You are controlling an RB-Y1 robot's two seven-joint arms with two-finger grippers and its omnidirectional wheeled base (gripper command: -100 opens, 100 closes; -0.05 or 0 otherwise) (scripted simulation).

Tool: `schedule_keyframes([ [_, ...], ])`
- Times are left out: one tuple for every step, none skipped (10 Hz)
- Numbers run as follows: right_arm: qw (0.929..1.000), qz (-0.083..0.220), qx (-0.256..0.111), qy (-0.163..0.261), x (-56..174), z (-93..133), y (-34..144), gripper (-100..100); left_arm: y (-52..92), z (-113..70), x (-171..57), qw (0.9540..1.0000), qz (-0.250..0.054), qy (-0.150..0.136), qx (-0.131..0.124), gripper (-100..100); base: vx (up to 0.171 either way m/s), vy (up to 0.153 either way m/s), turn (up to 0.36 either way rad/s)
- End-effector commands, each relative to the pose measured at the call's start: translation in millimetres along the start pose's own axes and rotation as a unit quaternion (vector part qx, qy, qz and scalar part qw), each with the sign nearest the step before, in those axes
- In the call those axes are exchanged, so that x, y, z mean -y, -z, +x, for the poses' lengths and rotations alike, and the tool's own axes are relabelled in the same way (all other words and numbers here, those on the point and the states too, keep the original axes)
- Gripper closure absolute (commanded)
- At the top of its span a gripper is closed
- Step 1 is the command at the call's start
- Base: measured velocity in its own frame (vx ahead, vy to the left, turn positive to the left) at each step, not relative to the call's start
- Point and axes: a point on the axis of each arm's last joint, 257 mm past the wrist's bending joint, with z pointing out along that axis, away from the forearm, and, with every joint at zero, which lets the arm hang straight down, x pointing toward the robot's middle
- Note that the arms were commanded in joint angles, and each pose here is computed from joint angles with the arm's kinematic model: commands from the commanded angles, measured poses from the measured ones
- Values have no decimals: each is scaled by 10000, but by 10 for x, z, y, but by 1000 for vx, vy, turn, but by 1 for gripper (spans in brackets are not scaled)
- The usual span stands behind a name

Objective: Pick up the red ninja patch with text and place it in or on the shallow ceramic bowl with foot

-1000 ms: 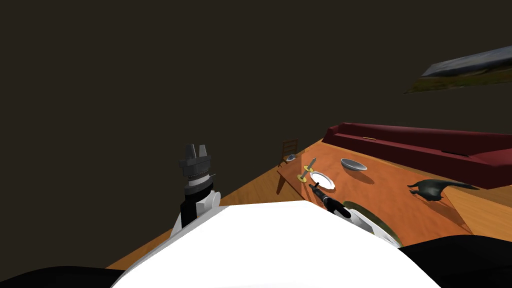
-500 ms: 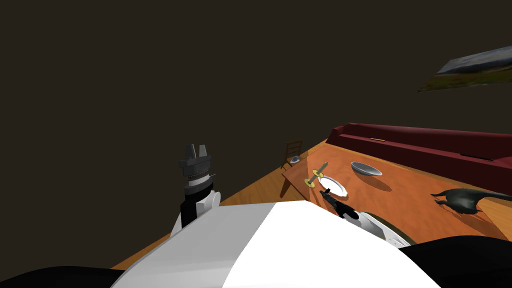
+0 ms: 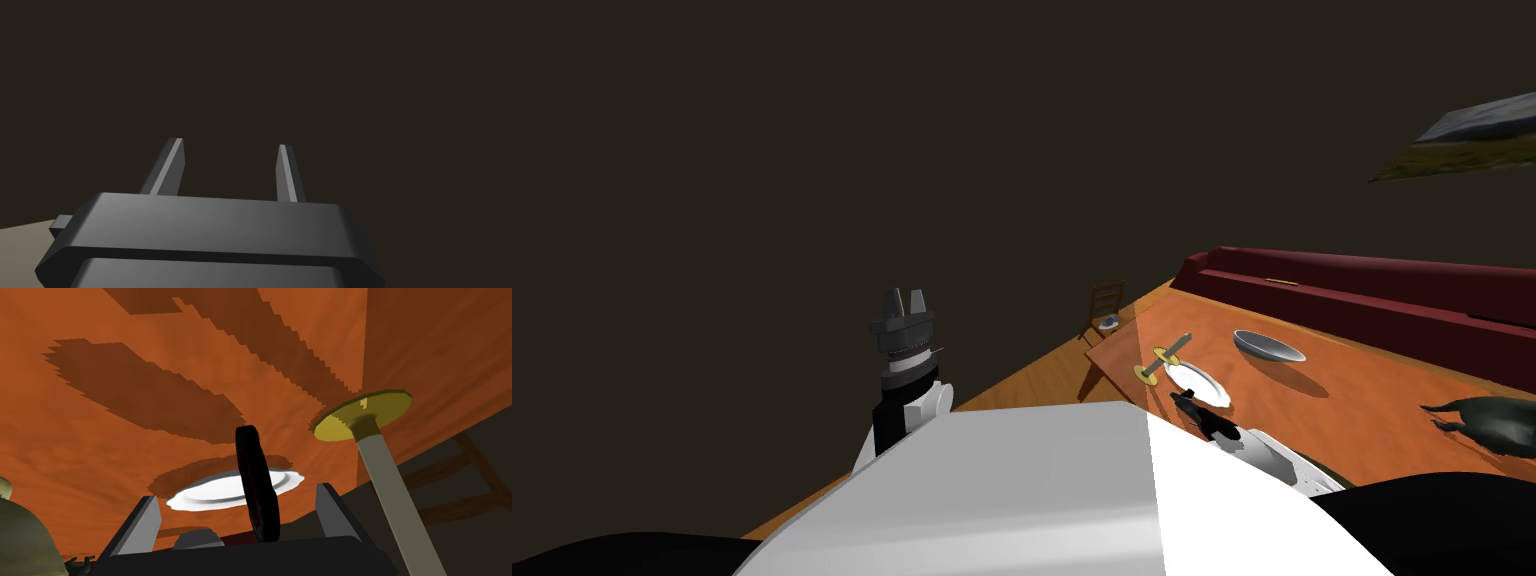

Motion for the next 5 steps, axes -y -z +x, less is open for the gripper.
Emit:
schedule_keyframes([
  [9992,395,26,57,299,-127,-22,-100,0,0,0,10000,0,0,0,0,110,91,37],
  [9983,582,43,85,438,-185,-24,-100,0,0,0,10000,0,0,0,0,117,88,34],
  [9973,730,59,106,547,-237,-22,-100,0,0,0,10000,0,0,0,0,103,81,29],
  [9964,835,74,122,620,-281,-20,-100,0,0,0,10000,0,0,0,0,94,60,24],
  [9971,749,65,109,546,-243,-35,-100,0,0,0,10000,0,0,0,0,42,23,5],
])
